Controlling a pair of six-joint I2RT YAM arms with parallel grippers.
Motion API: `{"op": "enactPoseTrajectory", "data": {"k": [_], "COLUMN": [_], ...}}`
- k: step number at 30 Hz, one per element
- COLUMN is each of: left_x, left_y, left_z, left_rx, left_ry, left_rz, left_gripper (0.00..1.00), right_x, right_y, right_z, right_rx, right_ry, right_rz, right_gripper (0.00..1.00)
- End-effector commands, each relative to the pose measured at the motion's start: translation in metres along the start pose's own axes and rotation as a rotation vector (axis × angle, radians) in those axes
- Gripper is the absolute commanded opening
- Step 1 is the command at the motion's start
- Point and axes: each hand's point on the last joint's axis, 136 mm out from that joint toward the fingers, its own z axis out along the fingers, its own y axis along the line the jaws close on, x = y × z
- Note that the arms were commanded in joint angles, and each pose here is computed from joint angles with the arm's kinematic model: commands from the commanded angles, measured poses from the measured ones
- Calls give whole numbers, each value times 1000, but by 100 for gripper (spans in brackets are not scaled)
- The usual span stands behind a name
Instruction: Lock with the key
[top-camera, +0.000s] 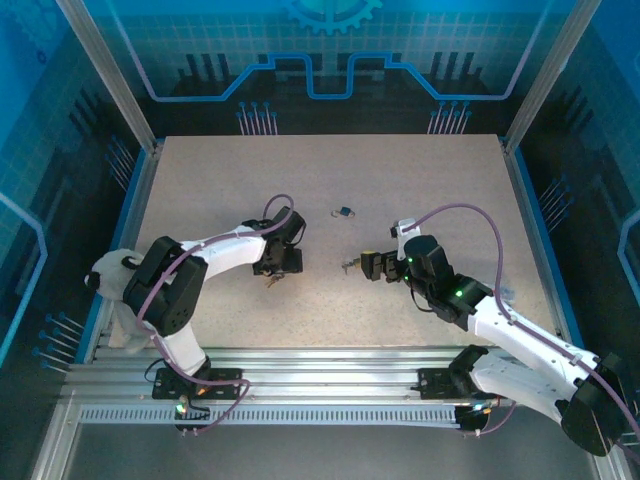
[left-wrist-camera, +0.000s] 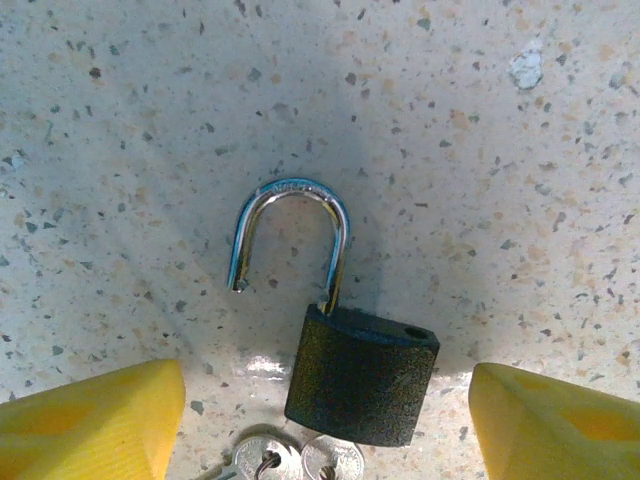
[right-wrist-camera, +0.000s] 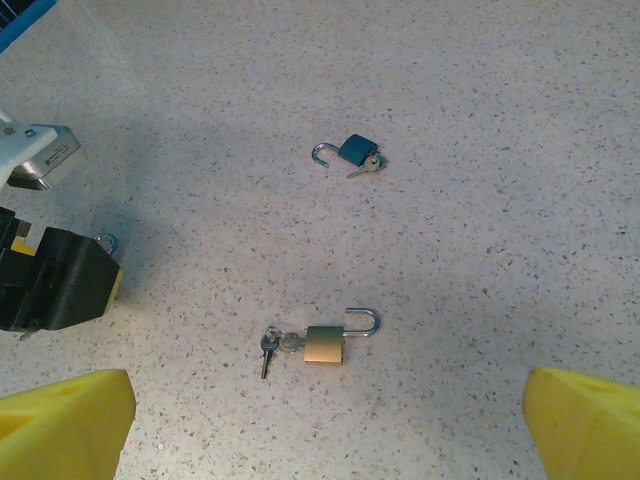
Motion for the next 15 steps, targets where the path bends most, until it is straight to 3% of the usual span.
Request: {"op": "enactPoseTrajectory", "data": {"k": [1, 8, 15], "left_x": [-7, -7, -3], "left_y": [-9, -13, -10], "left_z": [-3, -3, 0], "left_rx": [5, -5, -30], "left_ry": [-15, -10, -2], "left_rz": [34, 50, 62], "left_gripper": [71, 63, 61], "right_x": [-2, -2, -2], "right_y": [3, 1, 1], "right_z": [-2, -2, -2], "right_rx": [-11, -1, -3], "right_ry": [-25, -30, -30], "right_rz": [19, 26, 29], "right_gripper": [100, 100, 100]}}
